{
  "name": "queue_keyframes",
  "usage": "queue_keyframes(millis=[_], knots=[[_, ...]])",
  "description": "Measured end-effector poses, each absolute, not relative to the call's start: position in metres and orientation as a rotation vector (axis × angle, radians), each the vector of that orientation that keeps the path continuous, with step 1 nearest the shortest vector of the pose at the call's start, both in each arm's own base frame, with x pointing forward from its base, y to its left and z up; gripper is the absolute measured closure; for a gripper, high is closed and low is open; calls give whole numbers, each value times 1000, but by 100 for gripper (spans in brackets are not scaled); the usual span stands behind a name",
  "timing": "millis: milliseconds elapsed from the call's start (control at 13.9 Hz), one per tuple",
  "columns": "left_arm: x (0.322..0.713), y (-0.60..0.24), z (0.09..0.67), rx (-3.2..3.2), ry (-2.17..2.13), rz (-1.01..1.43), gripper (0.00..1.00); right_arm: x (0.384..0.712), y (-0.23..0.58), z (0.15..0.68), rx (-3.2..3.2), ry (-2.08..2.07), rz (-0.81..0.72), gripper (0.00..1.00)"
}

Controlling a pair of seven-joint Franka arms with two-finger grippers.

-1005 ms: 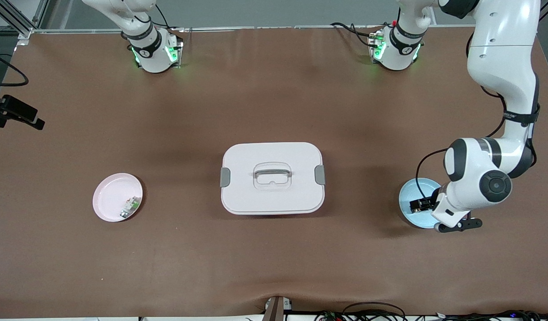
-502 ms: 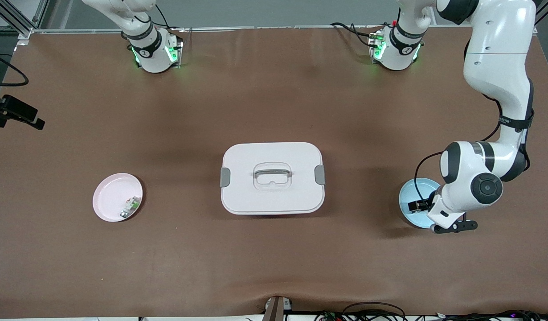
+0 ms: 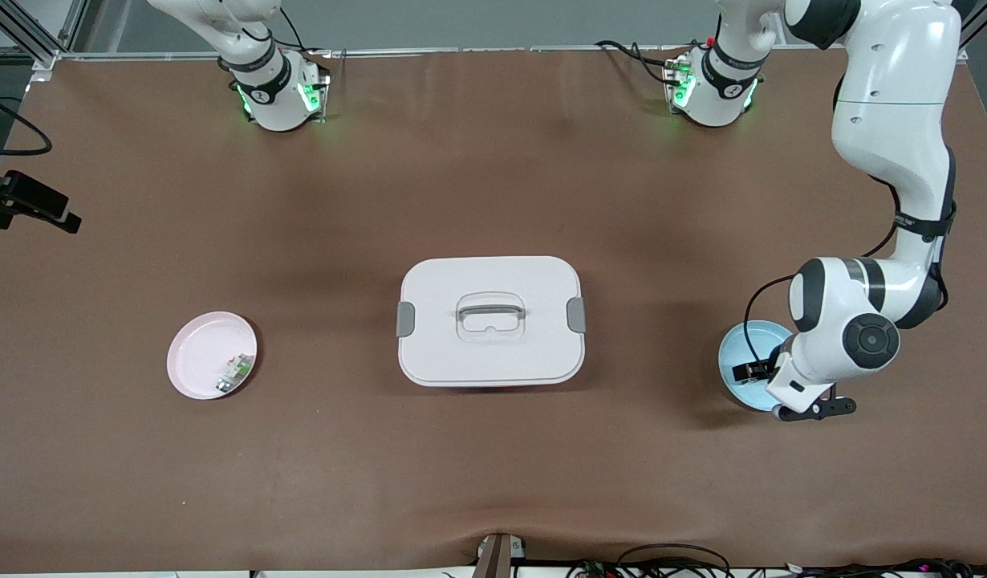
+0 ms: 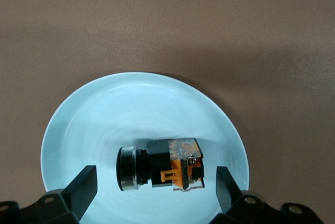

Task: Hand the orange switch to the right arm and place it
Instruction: 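Lower the left gripper and close it on the black-orange switch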

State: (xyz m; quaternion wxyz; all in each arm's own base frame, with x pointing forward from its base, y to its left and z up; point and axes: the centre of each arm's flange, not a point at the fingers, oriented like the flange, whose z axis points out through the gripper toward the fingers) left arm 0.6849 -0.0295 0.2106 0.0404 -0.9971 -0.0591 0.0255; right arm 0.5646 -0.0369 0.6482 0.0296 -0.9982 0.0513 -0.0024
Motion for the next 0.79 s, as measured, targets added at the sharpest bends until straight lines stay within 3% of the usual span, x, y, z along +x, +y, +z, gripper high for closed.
queue_keyframes(millis=[789], knots=[[685, -31, 188, -3055, -183, 87, 0, 564, -37, 647, -3078, 158, 6, 0]])
